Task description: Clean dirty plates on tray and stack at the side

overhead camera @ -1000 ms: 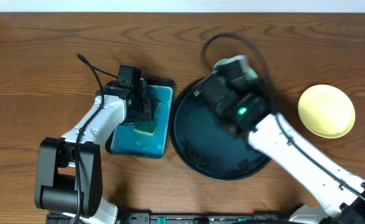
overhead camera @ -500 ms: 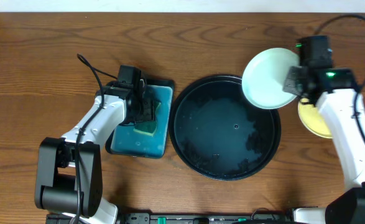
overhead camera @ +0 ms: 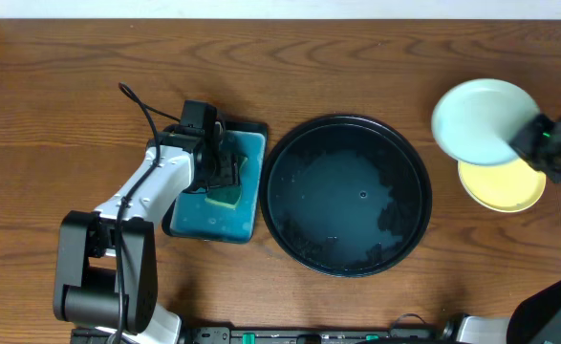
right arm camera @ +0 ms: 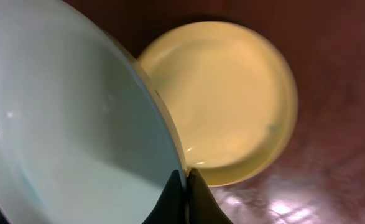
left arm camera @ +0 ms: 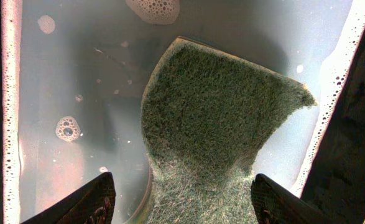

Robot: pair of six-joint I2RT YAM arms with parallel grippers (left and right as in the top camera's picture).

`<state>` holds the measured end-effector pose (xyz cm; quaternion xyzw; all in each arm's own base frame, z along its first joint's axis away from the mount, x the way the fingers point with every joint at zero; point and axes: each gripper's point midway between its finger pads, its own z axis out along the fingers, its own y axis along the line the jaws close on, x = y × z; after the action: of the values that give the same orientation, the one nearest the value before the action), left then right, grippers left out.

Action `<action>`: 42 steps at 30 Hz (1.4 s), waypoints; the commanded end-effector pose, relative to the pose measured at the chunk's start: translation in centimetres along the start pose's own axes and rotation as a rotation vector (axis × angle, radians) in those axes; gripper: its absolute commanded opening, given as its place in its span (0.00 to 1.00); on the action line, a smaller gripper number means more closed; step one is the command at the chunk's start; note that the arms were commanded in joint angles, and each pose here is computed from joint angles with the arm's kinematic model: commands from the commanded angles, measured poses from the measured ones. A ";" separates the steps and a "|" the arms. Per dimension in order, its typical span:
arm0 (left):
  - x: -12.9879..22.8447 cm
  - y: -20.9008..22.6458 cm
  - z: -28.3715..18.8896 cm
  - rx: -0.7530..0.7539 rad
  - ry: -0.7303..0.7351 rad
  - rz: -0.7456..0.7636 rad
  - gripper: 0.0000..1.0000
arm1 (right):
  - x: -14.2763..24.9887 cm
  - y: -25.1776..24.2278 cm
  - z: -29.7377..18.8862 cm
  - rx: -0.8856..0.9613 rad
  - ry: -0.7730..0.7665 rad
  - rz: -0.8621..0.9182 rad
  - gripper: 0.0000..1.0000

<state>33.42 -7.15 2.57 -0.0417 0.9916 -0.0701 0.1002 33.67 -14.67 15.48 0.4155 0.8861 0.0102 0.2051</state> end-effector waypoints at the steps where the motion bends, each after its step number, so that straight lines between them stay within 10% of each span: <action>1: 0.2 0.3 0.3 -0.012 0.009 -0.013 0.71 | 0.4 -3.7 1.6 0.045 0.047 0.120 0.01; 11: 0.4 0.4 0.3 -0.014 0.017 -0.013 0.72 | 2.0 -9.0 6.0 0.102 0.087 0.237 0.02; 16: 0.1 0.2 -0.3 -0.009 -0.001 -0.012 0.77 | 1.7 -8.3 6.3 0.059 0.077 0.215 0.35; 27: -2.3 1.5 -7.7 0.023 -0.170 -0.120 0.82 | 5.6 4.6 4.4 -0.489 0.189 -0.271 0.61; 35: -0.5 3.3 -11.7 -0.022 -0.066 -0.186 0.83 | 12.1 8.5 3.8 -0.329 0.282 -0.639 0.99; 42: 3.9 4.6 -13.4 -0.066 0.073 -0.223 0.83 | 15.8 9.1 0.8 -0.237 0.369 -0.797 0.99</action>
<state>27.19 -1.76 12.65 -0.1477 0.9866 -0.0547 0.0414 31.57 2.81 9.69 0.0390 0.9874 0.1381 0.0663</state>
